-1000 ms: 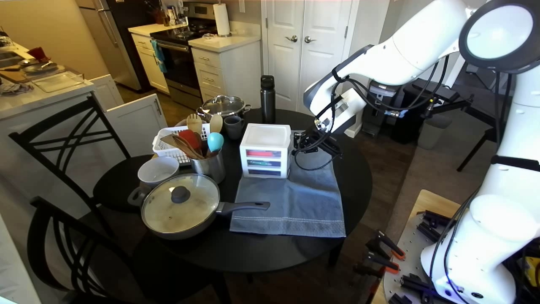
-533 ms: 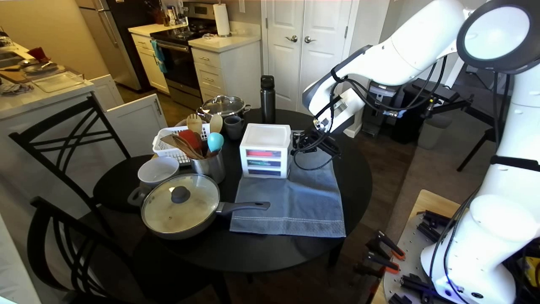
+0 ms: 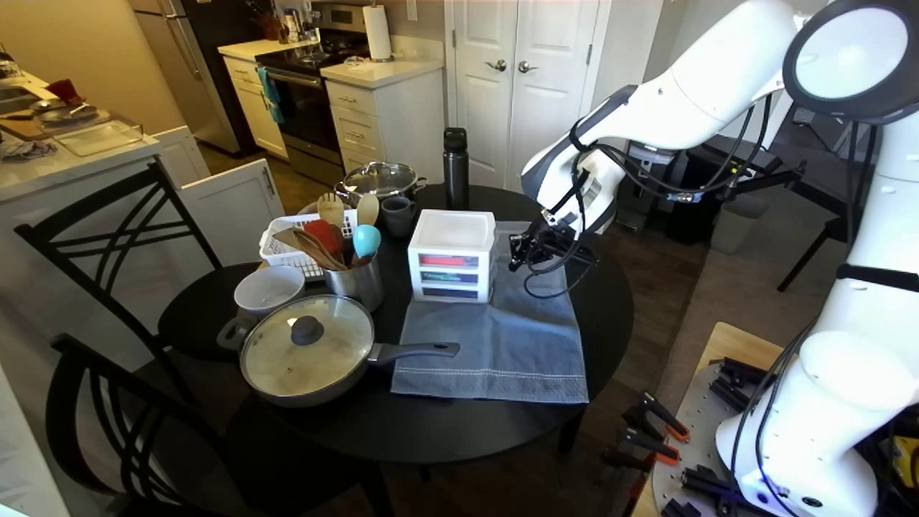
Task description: Close the open drawer.
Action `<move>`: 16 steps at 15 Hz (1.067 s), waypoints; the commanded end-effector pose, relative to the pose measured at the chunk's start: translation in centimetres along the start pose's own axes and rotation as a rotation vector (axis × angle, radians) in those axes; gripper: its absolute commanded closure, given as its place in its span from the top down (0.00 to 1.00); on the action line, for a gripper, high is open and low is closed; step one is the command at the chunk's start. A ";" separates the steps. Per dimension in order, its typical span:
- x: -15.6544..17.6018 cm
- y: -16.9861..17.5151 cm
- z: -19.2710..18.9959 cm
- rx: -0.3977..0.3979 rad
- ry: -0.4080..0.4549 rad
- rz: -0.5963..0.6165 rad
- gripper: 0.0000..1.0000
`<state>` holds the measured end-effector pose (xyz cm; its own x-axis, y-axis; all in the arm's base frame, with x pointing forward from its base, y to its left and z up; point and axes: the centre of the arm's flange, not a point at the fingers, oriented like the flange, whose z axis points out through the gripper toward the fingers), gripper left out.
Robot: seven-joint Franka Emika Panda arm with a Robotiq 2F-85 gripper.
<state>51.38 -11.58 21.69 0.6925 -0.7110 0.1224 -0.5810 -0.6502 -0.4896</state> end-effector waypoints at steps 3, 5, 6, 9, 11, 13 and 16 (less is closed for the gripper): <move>0.1 0.1 -6.1 -0.145 -0.039 -0.109 0.04; 0.7 -0.1 -7.8 -0.190 -0.042 -0.144 0.04; 1.0 -0.2 -8.6 -0.207 -0.043 -0.157 0.04; 2.0 -0.9 -11.4 -0.261 -0.032 -0.187 0.04; 2.1 -1.4 -12.9 -0.273 -0.041 -0.205 0.04; 2.1 -2.0 -14.0 -0.281 -0.044 -0.218 0.04; 1.9 -2.8 -15.1 -0.286 -0.042 -0.231 0.04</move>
<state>48.40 -15.89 34.46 0.8301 -0.5303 0.1725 -0.4970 -0.8438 -0.2022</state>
